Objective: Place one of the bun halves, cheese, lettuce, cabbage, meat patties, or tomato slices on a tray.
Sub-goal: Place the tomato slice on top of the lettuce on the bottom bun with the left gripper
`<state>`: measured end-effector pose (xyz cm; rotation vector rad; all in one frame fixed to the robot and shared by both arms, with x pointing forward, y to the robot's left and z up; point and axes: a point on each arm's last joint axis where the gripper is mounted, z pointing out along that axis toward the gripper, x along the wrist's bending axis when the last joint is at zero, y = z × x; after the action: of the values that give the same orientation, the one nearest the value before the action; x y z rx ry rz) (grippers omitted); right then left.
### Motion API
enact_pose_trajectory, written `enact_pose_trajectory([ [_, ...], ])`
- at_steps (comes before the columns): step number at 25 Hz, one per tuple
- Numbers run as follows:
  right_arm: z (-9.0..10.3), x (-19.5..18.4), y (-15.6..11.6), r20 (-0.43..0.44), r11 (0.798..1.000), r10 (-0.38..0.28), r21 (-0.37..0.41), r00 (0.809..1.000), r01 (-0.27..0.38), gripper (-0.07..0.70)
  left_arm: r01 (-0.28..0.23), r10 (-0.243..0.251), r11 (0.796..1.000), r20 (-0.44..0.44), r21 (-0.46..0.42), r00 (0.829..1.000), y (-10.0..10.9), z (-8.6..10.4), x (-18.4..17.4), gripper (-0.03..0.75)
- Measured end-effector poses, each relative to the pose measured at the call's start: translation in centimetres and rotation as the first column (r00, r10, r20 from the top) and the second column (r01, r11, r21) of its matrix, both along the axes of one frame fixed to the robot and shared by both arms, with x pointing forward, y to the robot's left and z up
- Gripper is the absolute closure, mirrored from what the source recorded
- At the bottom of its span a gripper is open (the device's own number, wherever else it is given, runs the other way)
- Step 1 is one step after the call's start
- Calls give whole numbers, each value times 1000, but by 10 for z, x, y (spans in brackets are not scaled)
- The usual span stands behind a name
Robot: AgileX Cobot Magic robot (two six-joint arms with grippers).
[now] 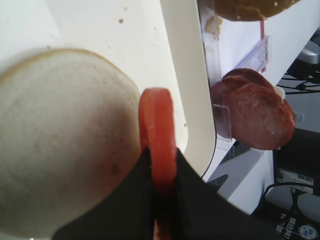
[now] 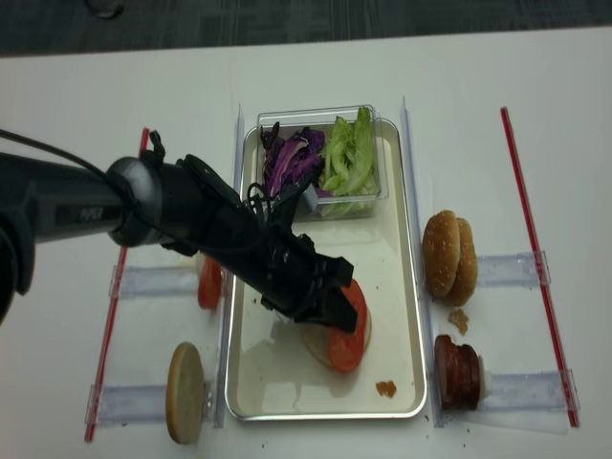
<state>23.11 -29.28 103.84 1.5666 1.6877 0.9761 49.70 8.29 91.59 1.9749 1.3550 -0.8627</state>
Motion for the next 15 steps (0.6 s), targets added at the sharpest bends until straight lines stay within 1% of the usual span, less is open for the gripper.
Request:
enact_pose_trajectory([
  [3,0,0,0,0,1000,-1,2,1000,1,498,-8,8,1000,5,-5,1000,0,0,1,706],
  [9,0,0,0,0,1000,-1,2,1000,1,498,-51,51,999,1,-14,999,7,0,8,706],
  [15,0,0,0,0,1000,-1,2,1000,1,498,-34,34,999,-25,-29,999,7,1,6,706],
])
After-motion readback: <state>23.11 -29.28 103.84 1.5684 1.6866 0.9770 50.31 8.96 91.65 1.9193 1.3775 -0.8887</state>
